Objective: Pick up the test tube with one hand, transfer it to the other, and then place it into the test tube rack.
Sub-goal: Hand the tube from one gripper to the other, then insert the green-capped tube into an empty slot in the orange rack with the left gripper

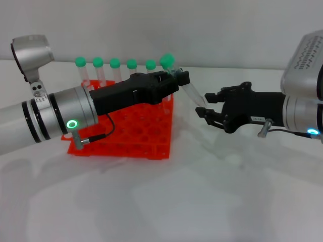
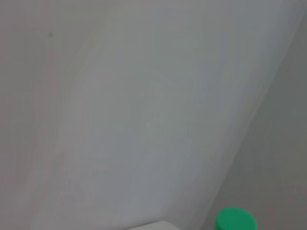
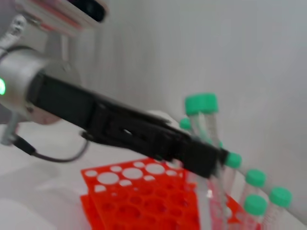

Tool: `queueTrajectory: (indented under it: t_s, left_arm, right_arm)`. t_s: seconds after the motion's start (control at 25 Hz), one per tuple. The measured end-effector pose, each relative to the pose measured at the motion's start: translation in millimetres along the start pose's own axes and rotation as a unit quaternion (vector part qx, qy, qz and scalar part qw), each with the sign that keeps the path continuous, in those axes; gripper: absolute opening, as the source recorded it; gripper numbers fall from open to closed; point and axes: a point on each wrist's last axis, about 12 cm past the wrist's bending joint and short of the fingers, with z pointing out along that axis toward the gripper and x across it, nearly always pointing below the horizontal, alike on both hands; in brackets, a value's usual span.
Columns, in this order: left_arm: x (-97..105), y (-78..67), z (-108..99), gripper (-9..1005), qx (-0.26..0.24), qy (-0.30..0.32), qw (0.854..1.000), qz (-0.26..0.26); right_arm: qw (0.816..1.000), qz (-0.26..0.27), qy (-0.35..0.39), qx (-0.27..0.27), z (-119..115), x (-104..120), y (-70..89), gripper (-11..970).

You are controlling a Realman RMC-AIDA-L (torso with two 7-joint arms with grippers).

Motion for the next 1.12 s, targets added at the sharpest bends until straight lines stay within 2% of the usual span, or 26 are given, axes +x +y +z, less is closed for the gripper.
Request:
queueTrajectory:
  t_s: [0.16, 0.36, 0.44, 0.56, 0.8, 0.96, 1.12]
  left_arm:
    - [-1, -0.5, -1, 199, 0.0, -0.003, 1.0, 0.006]
    - [-2, 0.0, -10, 201, -0.008, -0.014, 0.999, 0.03]
    - [-3, 1.1, -16, 202, -0.017, -0.024, 0.999, 0.038]
    - [-4, 2.9, -33, 203, -0.041, -0.044, 0.997, 0.055]
    - [9, 4.1, -70, 205, -0.139, -0.079, 0.984, 0.083]
    - [14, 7.4, -79, 207, -0.182, -0.079, 0.976, 0.086]
    - [12, 15.3, -76, 209, -0.21, -0.071, 0.972, 0.085]
  right_arm:
    - [1.0, 0.024, 0.009, 0.018, -3, 10, -9.3, 364]
    - [0.997, 0.056, 0.015, 0.045, -13, 26, -22.6, 598]
    - [0.996, 0.067, 0.017, 0.054, -17, 32, -26.6, 634]
    - [0.994, 0.083, 0.018, 0.067, -24, 40, -30.3, 688]
    - [0.991, 0.101, 0.024, 0.079, -32, 53, -31.4, 796]
    - [0.991, 0.107, 0.029, 0.078, -32, 58, -30.9, 835]
    - [0.991, 0.109, 0.034, 0.073, -29, 60, -30.0, 855]
